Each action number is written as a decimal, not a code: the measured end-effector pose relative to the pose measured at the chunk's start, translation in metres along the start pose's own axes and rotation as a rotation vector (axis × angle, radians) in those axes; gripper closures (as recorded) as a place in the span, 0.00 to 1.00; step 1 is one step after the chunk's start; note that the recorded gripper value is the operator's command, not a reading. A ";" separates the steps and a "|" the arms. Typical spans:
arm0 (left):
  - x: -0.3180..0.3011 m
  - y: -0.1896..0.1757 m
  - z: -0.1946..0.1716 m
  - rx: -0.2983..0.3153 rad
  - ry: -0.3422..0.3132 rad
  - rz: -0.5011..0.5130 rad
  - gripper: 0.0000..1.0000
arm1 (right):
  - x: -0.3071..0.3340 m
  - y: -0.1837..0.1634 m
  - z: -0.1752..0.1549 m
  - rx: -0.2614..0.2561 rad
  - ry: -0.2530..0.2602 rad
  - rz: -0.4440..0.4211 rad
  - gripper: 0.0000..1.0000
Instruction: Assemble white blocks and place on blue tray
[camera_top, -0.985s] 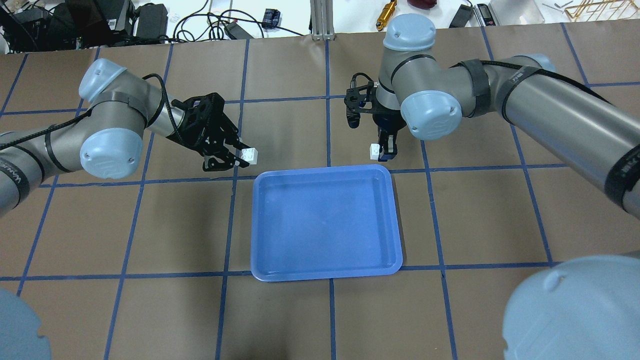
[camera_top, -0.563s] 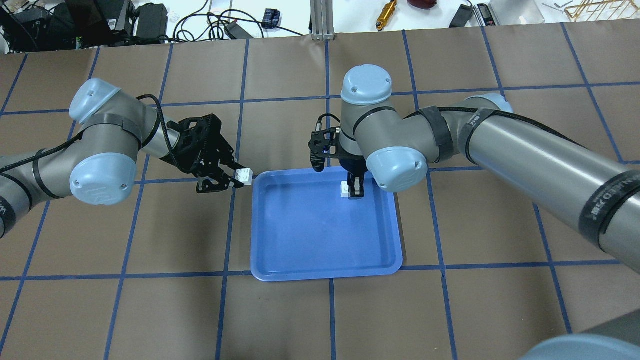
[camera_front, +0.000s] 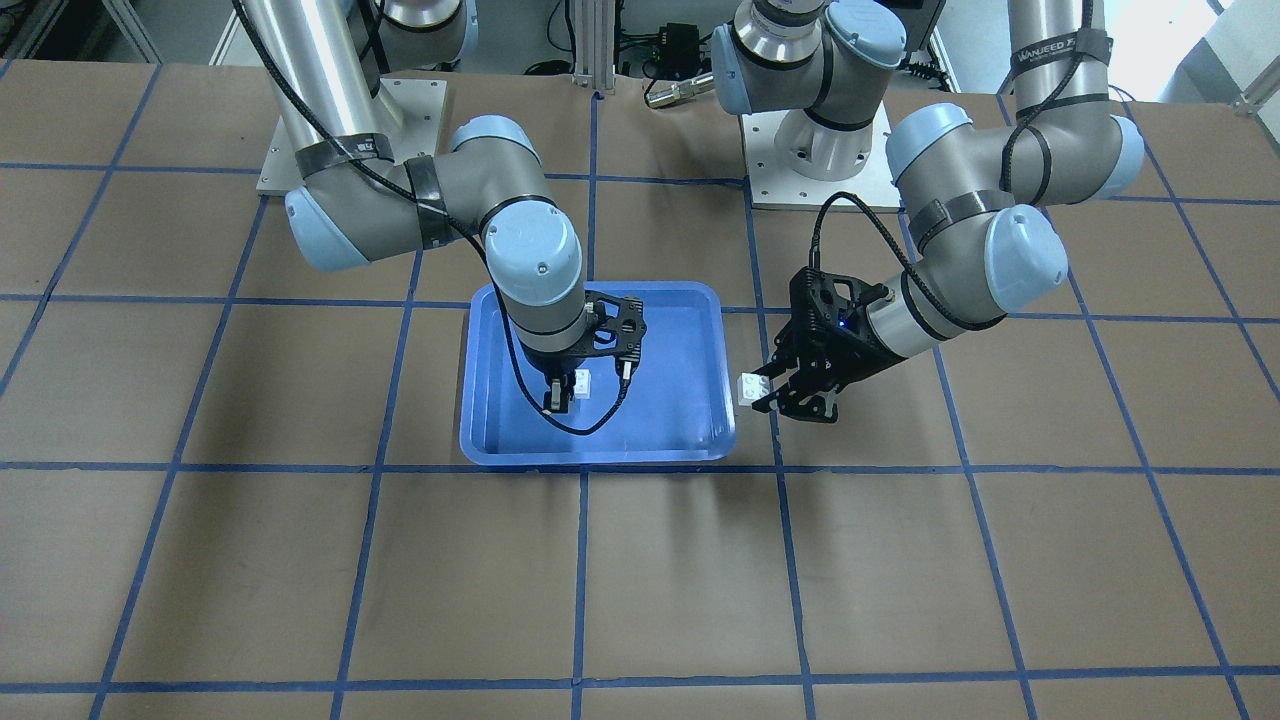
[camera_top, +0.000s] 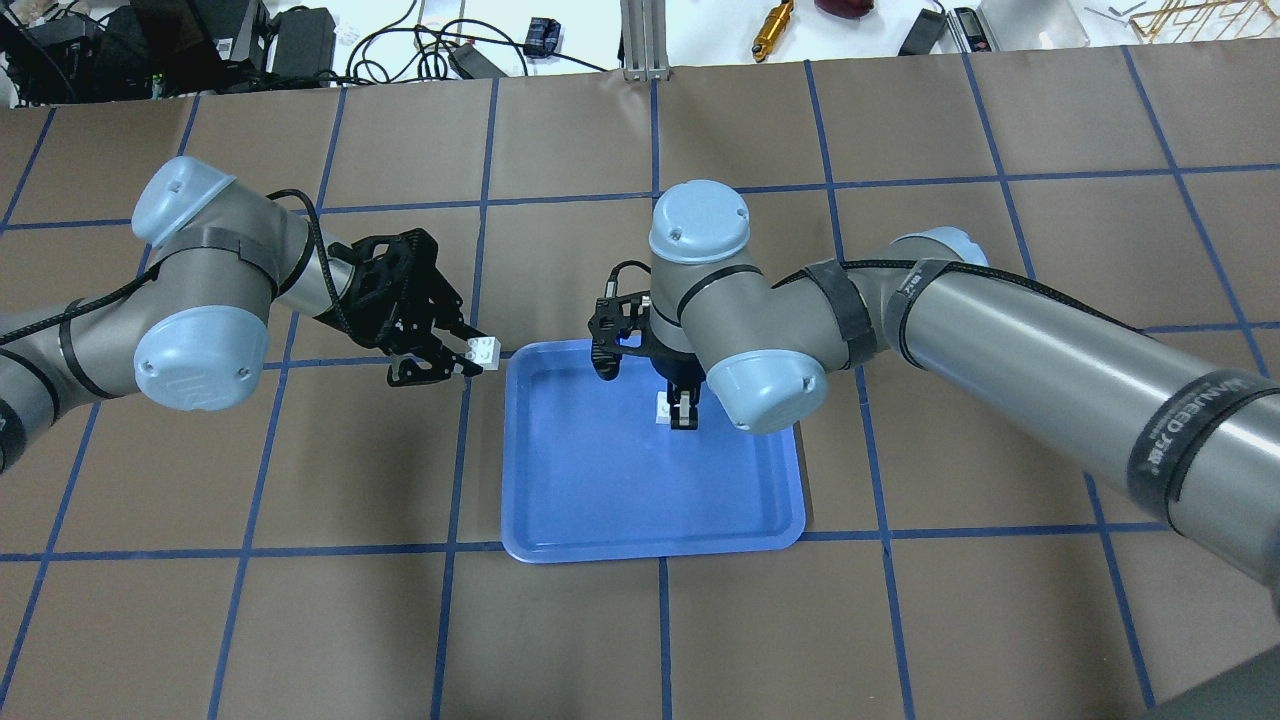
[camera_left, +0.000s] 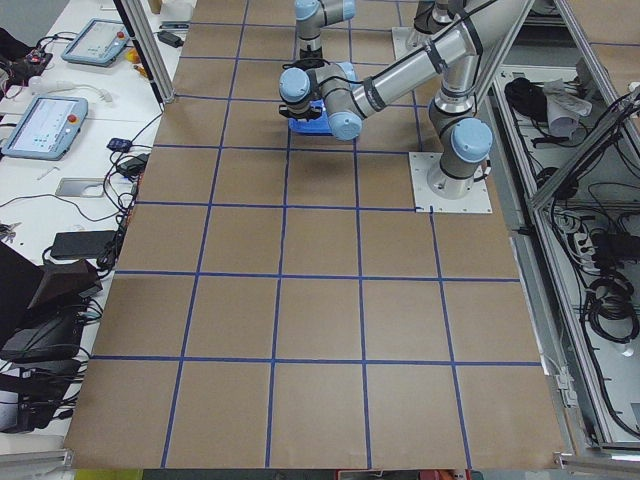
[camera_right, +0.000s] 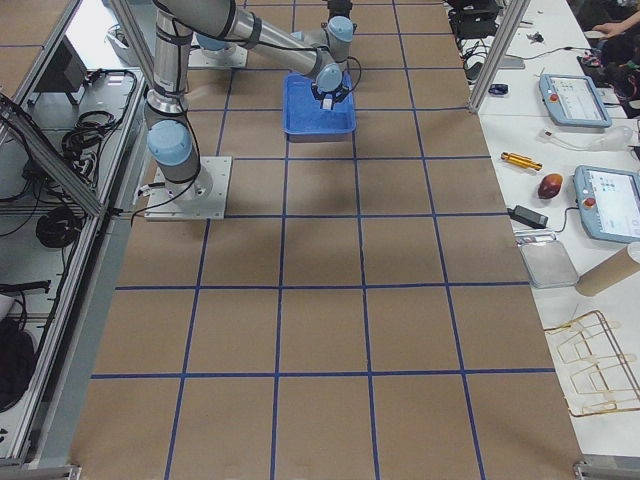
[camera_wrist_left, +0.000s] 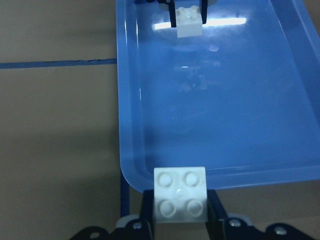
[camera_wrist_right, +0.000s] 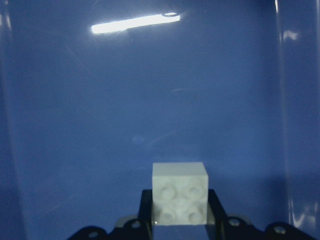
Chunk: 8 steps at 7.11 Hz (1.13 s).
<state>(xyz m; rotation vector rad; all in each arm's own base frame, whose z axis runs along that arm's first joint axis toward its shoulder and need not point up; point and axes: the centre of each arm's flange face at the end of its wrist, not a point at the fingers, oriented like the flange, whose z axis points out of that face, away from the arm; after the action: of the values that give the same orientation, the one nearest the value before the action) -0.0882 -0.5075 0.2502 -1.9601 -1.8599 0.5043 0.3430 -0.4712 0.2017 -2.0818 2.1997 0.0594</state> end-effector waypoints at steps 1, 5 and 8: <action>0.000 0.000 0.000 0.000 0.000 0.001 1.00 | -0.005 -0.007 0.002 -0.001 0.000 0.001 1.00; 0.000 0.000 0.000 0.000 0.000 0.001 1.00 | -0.015 -0.016 0.010 -0.010 -0.012 0.002 1.00; 0.000 0.000 0.000 -0.001 0.001 0.001 1.00 | -0.019 -0.018 0.017 -0.016 -0.024 -0.005 0.59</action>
<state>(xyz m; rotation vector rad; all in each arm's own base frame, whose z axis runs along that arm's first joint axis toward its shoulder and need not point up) -0.0888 -0.5073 0.2501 -1.9612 -1.8589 0.5024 0.3628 -0.4520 0.1880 -2.0832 2.1876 0.1009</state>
